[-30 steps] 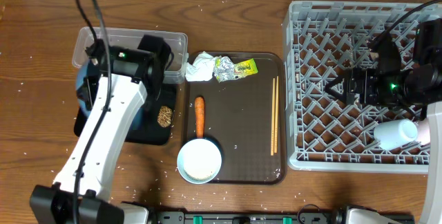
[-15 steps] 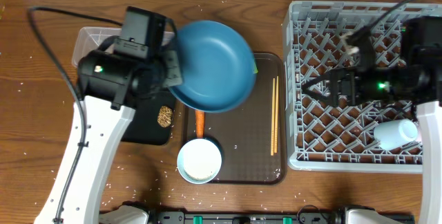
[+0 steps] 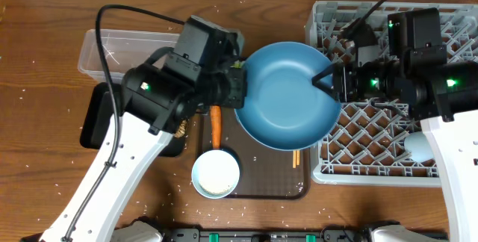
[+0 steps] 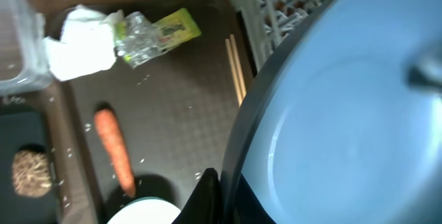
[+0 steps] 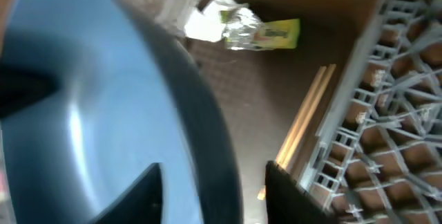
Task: Sort waste into correct bins and load items into the dishwasher rack
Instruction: 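Hand blue plate from left gripper to right gripper above tray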
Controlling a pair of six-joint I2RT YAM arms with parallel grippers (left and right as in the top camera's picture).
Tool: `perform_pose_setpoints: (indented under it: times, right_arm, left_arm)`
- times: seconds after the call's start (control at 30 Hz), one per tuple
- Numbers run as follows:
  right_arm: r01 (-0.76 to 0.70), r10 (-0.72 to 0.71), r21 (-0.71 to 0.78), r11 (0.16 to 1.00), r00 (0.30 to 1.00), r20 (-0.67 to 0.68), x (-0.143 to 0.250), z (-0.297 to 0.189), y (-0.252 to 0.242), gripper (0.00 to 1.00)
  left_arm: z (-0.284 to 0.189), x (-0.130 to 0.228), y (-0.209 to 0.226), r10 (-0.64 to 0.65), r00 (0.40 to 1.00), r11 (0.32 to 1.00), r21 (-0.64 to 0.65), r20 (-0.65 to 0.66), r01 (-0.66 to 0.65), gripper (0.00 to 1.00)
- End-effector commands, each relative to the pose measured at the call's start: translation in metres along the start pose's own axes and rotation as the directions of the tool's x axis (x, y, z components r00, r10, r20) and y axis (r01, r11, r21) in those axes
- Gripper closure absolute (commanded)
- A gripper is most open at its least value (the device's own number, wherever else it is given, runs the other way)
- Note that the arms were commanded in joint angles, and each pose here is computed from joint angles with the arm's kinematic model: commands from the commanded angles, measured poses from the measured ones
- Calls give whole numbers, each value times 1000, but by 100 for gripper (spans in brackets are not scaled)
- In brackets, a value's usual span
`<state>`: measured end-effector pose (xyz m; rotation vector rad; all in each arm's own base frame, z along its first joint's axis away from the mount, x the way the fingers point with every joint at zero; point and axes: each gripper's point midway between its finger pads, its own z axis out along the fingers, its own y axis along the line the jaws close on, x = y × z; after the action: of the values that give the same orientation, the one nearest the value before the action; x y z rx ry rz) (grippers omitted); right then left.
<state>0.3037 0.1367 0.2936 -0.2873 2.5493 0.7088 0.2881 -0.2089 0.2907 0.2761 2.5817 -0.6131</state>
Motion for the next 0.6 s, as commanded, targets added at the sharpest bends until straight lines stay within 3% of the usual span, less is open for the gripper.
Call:
perform_pose_setpoints:
  times: [0.0, 0.03, 0.13, 0.23, 0.27, 0.33, 0.43, 0.57]
  right_arm:
    - [-77, 77, 64, 995, 997, 4, 1, 2, -10, 94]
    - [-77, 77, 64, 995, 997, 4, 1, 2, -10, 99]
    - [-78, 77, 92, 993, 997, 9, 0, 2, -14, 99]
    - [-83, 79, 176, 981, 996, 28, -1, -2, -30, 99]
    - [-87, 79, 229, 970, 996, 42, -2, -6, -39, 99]
    - [-137, 106, 380, 915, 989, 100, -5, -19, -67, 99]
    - [-255, 129, 629, 735, 962, 239, -10, -58, -116, 99]
    - [-402, 48, 836, 373, 909, 415, -15, -130, -166, 99]
  left_arm:
    - [-4, -4, -12, 31, 999, 999, 36, 22, -32, 94]
    - [-4, -5, -13, 32, 999, 999, 39, 27, -33, 94]
    - [-5, -6, -14, 34, 999, 999, 41, 34, -35, 88]
    - [-5, -6, -14, 33, 999, 999, 40, 34, -35, 48]
    - [-5, -7, -12, 33, 999, 999, 33, 37, -34, 25]
    - [-5, -8, -6, 31, 999, 1000, 0, 44, -31, 15]
    - [-8, -7, -2, 35, 998, 999, -25, 50, -34, 9]
    - [-14, -7, -3, 62, 996, 998, -21, 66, -61, 7]
